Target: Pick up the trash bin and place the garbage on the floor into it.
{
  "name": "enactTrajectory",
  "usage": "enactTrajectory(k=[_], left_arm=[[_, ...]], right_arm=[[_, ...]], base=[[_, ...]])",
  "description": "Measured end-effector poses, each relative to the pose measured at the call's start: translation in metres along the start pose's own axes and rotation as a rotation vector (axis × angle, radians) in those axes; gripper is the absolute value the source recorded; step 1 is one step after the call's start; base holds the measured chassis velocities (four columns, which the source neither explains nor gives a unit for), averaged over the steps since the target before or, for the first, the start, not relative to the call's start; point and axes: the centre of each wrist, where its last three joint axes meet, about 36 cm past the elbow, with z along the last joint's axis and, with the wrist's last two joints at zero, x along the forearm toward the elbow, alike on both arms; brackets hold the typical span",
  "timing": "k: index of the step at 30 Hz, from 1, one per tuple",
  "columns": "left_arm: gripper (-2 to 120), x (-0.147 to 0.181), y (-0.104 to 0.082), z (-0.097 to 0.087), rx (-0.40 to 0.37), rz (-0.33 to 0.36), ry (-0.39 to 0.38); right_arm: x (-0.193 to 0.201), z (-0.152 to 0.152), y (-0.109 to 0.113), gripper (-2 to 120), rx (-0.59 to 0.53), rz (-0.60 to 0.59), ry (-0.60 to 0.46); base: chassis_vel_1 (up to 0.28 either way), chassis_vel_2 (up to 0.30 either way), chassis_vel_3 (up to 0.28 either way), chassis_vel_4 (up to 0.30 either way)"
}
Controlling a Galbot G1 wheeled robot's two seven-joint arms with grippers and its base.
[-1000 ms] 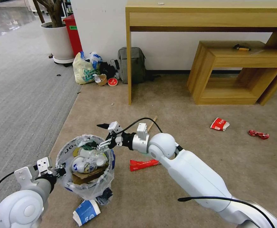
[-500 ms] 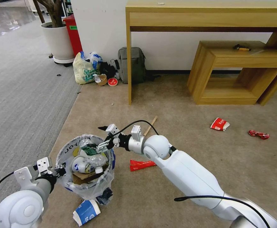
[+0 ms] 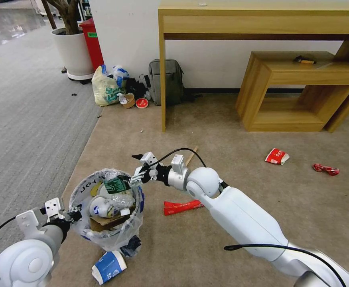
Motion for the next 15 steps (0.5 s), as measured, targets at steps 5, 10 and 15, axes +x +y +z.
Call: enactTrajectory(k=[5, 10, 15], left_arm=[[0, -0.001, -0.001, -0.001, 0.002, 0.003, -0.002], [0, 0.0, 0.001, -0.002, 0.002, 0.001, -0.006], [0, -0.002, 0.001, -0.002, 0.005, 0.001, -0.003]], right_arm=[[0.0, 0.0, 0.006, 100, 0.019, -0.069, 0.006], [0.007, 0.006, 0.003, 100, 0.074, -0.068, 0.048], [0.022, 0.01, -0.003, 100, 0.151, -0.073, 0.089]], base=[[0.0, 0.0, 0.0, 0.0], [0.0, 0.0, 0.0, 0.0], [0.0, 0.0, 0.0, 0.0]])
